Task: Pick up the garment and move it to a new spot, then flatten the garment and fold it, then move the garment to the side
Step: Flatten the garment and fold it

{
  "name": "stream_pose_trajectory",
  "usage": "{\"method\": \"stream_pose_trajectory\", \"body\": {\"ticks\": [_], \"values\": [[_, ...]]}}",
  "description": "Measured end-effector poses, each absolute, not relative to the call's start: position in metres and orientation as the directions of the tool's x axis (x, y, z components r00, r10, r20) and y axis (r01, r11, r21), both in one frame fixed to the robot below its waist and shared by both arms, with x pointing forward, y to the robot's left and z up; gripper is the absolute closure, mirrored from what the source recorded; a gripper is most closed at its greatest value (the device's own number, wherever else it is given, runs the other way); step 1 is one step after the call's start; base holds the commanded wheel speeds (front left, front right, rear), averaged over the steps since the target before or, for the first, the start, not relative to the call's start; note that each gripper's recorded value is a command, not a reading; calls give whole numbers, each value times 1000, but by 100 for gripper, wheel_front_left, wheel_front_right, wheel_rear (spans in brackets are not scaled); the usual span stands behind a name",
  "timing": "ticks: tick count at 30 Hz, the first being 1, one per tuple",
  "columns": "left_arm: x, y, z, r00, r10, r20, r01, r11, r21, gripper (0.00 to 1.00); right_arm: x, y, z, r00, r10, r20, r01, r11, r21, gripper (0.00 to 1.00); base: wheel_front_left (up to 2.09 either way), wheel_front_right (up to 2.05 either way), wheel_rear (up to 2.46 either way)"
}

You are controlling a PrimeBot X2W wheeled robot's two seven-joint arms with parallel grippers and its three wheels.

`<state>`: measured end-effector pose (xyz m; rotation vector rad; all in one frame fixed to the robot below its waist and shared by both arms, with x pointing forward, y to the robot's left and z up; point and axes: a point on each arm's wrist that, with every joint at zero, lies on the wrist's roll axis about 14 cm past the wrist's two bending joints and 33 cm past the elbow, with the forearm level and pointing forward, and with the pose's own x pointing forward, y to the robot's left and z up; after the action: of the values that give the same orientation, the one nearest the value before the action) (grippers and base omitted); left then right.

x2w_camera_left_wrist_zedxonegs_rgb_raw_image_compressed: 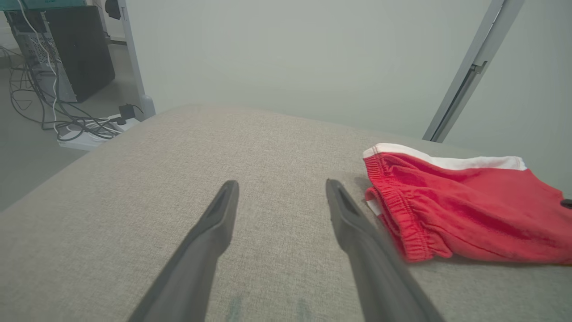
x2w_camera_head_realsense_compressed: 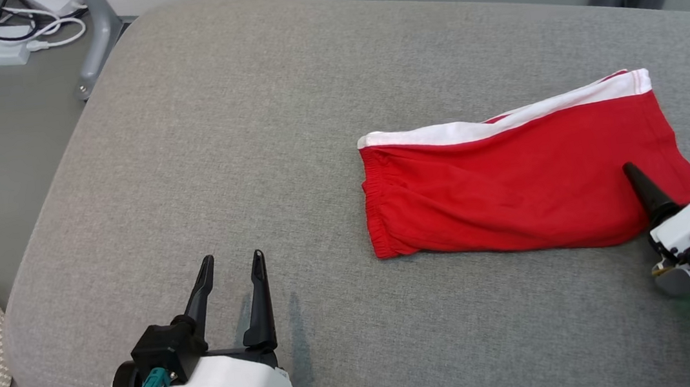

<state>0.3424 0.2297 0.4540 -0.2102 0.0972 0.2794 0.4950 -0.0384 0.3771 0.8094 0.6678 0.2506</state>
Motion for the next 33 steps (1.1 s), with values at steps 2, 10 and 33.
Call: {"method": "stream_pose_trajectory", "body": {"ticks": [2, 10, 33], "values": [[341, 231, 453, 954, 270, -129, -291, 937, -194, 0, 500, -35, 376, 762, 453, -462, 36, 683, 730, 0, 0, 0, 0], [344, 233, 451, 951, 278, -138, -301, 934, -192, 0, 519, -24, 374, 754, 458, -472, 8, 711, 703, 0, 0, 0, 0], [359, 221, 456, 966, 233, -115, -252, 945, -206, 0, 529, -104, 406, 926, 216, -309, 99, 653, 751, 100, 0, 0, 0]]}}
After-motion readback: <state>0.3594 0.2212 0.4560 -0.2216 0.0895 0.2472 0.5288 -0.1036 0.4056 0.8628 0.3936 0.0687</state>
